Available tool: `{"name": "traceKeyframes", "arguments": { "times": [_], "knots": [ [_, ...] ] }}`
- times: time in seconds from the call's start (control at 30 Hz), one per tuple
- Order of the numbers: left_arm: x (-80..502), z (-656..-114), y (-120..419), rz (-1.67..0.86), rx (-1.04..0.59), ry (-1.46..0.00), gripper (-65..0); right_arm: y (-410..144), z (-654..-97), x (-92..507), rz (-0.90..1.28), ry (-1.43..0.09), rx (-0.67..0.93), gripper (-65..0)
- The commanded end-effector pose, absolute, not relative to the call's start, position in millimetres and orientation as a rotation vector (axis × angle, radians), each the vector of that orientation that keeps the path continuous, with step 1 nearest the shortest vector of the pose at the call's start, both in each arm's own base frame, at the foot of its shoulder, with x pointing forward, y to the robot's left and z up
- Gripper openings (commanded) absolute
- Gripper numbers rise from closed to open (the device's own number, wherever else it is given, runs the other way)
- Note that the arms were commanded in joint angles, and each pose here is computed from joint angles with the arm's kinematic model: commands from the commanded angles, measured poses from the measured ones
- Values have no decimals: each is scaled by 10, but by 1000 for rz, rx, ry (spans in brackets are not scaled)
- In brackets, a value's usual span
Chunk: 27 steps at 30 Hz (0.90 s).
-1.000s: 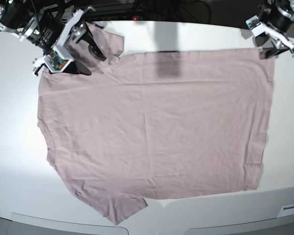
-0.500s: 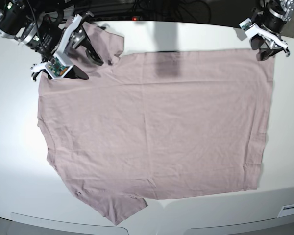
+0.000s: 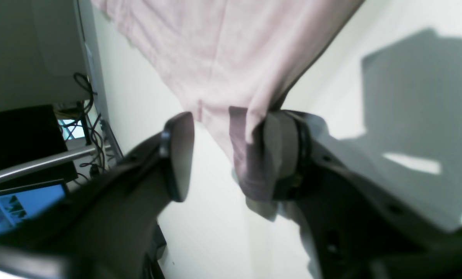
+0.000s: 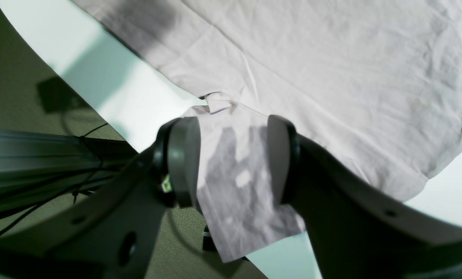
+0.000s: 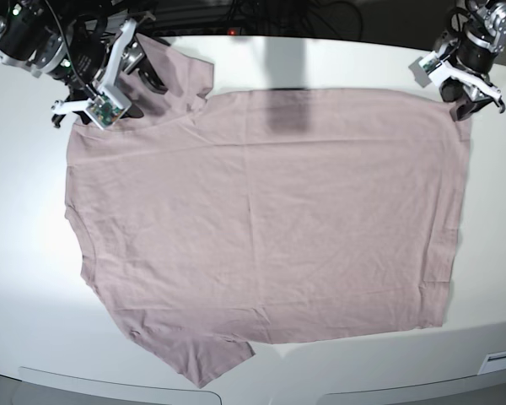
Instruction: Fold the T-shirt properly
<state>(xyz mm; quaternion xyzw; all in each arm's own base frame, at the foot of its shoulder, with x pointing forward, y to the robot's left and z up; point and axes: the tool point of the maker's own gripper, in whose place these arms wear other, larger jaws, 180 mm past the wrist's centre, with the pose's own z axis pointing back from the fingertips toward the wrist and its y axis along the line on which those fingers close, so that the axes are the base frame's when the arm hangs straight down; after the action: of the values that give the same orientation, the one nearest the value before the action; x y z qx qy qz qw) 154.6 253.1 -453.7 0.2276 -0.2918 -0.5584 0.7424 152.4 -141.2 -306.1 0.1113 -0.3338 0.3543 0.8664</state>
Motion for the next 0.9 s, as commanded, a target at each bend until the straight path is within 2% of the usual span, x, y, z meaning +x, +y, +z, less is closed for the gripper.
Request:
{"name": "traceKeyframes", "arguments": {
  "times": [0.0,0.1,0.17,0.27,0.4,0.5,0.7,0.87],
  "knots": [
    [1376,-4641,2629,-1237,474,-546,-468,-1362,-2970,1551,751,-735,251,-363],
    [1370,-4645,2643,-1231,477,-539,-650,-1369,-2977,1548,753,-730,247,-363],
    [1368,-4646,2661,-1228,483,-530,-650,-1394,-2998,1539,756,-716,234,-363],
    [1363,-4645,2689,-1222,495,-516,-650,-1604,-3093,1545,798,-658,102,-363],
    [1363,-4645,2687,-1223,495,-517,-650,-1782,-3120,1476,888,-587,44,-363],
    [1363,-4645,2687,-1223,495,-517,-650,-1968,-3175,1367,957,-495,-20,-363],
    [1363,-4645,2686,-1222,494,-517,-650,-2106,-3287,1022,1020,-346,-14,-363],
    [1366,-4643,2687,-1224,496,-517,-650,-2301,-3419,713,1131,-201,-76,-363]
  ]
}}
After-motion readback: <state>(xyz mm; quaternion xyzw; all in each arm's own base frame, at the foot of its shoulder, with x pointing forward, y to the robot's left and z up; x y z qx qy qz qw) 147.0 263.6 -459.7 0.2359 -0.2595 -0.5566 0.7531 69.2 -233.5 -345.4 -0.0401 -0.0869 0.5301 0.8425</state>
